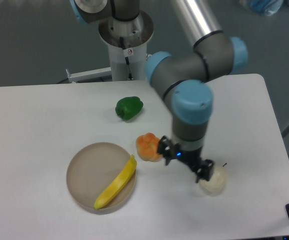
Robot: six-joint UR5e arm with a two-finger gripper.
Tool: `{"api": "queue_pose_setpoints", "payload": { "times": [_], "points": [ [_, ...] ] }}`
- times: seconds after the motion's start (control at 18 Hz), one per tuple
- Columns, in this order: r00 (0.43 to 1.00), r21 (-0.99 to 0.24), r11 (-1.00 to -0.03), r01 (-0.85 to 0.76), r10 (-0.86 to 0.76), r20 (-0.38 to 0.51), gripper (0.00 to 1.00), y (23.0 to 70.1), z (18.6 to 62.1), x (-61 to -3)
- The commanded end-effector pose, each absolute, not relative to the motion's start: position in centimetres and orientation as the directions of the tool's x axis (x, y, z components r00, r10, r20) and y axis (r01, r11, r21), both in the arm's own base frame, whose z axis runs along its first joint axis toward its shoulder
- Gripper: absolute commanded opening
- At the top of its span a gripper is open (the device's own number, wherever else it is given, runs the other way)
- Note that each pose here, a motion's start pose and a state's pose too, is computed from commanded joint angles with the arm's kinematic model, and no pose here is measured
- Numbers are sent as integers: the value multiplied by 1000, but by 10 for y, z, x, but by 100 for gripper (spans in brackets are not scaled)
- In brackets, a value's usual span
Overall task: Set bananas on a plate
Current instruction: 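Lift the open gripper away from the plate toward the white pear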
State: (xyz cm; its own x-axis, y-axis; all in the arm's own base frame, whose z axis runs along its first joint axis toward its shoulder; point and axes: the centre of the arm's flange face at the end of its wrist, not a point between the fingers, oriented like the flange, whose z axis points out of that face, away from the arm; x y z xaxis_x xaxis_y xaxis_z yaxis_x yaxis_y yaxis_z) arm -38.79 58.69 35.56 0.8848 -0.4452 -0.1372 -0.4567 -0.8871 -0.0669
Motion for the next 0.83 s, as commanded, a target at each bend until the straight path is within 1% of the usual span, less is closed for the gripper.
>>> {"api": "queue_pose_setpoints", "payload": {
  "times": [0.11,0.28,0.33,0.44,0.56,0.67,0.83],
  "points": [
    [867,-45,-868,-495,-489,-98,100,564,347,-411],
    [821,-29,-822,-569,-566,-71,100,537,341,-439],
    [818,-26,-818,-574,-572,-64,100,536,335,-443],
    [834,-31,-833,-552,-550,-55,100,524,325,-462],
    [827,-24,-827,-561,-560,-40,100,526,313,-470],
    [830,-21,-829,-558,-558,-21,100,516,294,-483],
    [818,-20,-818,-575,-574,-17,100,516,293,-484]
  ]
}}
